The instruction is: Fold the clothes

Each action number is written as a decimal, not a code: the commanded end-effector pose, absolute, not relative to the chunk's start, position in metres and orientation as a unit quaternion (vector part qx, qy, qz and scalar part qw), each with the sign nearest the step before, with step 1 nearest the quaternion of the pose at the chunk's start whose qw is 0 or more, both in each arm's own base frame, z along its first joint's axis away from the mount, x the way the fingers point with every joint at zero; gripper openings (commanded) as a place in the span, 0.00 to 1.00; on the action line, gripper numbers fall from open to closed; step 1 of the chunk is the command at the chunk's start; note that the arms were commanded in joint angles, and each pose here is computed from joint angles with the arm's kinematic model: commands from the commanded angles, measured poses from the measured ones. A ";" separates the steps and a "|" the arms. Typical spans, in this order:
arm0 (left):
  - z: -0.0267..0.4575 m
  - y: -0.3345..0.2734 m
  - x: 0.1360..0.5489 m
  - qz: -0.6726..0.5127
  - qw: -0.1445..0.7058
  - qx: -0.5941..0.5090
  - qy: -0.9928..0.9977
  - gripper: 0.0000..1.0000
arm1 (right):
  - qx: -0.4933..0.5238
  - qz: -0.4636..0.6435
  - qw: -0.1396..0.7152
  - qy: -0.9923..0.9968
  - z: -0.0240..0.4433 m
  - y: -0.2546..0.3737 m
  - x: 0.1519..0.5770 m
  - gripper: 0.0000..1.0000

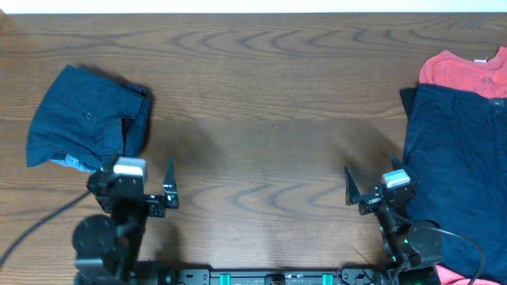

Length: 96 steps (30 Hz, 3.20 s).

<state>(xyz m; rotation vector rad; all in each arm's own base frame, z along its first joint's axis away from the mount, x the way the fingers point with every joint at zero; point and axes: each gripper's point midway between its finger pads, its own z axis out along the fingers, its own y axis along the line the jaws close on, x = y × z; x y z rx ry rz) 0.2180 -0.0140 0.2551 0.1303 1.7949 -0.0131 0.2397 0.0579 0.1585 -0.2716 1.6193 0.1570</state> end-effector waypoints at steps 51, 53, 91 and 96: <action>0.139 -0.013 0.244 -0.026 0.654 0.025 0.756 0.98 | -0.122 0.065 0.679 0.721 0.158 0.056 0.240 0.99; 0.139 -0.013 0.244 -0.026 0.654 0.025 0.756 0.98 | -0.122 0.065 0.679 0.721 0.158 0.056 0.240 0.99; 0.139 -0.013 0.244 -0.026 0.654 0.025 0.756 0.98 | -0.122 0.065 0.679 0.721 0.158 0.056 0.240 0.99; 0.139 -0.013 0.244 -0.026 0.654 0.025 0.756 0.98 | -0.122 0.065 0.679 0.721 0.158 0.056 0.240 0.99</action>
